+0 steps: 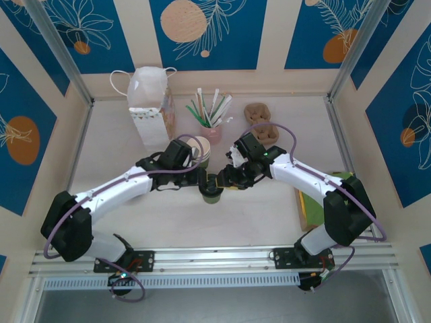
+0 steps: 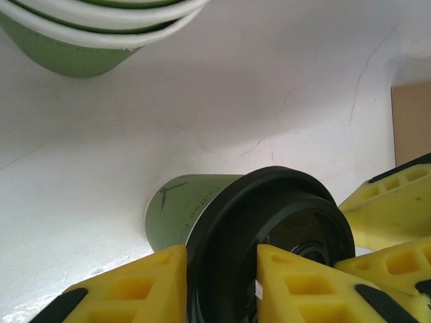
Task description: Pack the takeout coffee
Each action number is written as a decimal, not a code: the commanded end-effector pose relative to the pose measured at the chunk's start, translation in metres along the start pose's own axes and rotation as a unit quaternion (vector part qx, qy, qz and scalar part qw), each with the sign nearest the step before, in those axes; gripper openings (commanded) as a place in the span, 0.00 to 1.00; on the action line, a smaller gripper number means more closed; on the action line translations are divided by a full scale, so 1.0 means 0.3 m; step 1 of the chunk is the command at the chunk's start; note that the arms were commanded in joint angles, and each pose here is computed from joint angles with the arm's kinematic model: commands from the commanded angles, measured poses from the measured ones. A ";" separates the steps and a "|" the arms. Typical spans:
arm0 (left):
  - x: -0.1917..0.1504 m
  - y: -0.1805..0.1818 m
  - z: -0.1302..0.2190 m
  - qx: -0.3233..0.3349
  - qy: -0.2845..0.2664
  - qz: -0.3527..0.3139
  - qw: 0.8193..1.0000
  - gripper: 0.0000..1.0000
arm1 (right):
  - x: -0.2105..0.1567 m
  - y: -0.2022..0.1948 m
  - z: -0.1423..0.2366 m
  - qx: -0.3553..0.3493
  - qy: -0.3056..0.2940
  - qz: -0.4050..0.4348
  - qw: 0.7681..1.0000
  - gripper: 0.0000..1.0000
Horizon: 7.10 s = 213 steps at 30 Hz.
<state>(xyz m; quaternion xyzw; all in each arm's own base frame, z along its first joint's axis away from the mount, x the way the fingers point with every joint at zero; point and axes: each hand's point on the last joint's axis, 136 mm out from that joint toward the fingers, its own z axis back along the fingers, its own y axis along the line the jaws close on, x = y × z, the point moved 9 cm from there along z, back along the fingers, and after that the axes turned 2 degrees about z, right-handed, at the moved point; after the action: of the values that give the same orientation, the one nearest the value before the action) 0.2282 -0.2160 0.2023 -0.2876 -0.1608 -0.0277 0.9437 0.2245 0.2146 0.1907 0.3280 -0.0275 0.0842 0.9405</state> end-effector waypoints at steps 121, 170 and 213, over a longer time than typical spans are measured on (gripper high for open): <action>0.236 -0.096 0.434 0.078 -0.162 -0.063 0.982 1.00 | 0.158 0.124 0.486 -0.081 -0.298 0.026 0.951 0.99; 0.689 0.019 0.528 0.256 -0.191 -0.125 0.939 0.51 | 0.147 0.100 0.513 -0.101 -0.303 0.042 0.947 0.99; 0.319 -0.019 0.503 0.190 -0.119 -0.023 0.974 0.00 | 0.190 0.013 0.404 -0.063 -0.261 0.033 0.963 0.99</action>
<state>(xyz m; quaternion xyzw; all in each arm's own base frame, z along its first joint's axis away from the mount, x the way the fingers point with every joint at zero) 0.2888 -0.1296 0.3548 -0.0810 -0.2851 0.0052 0.9551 0.2795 0.1476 0.2922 0.2610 -0.2894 0.0106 0.9209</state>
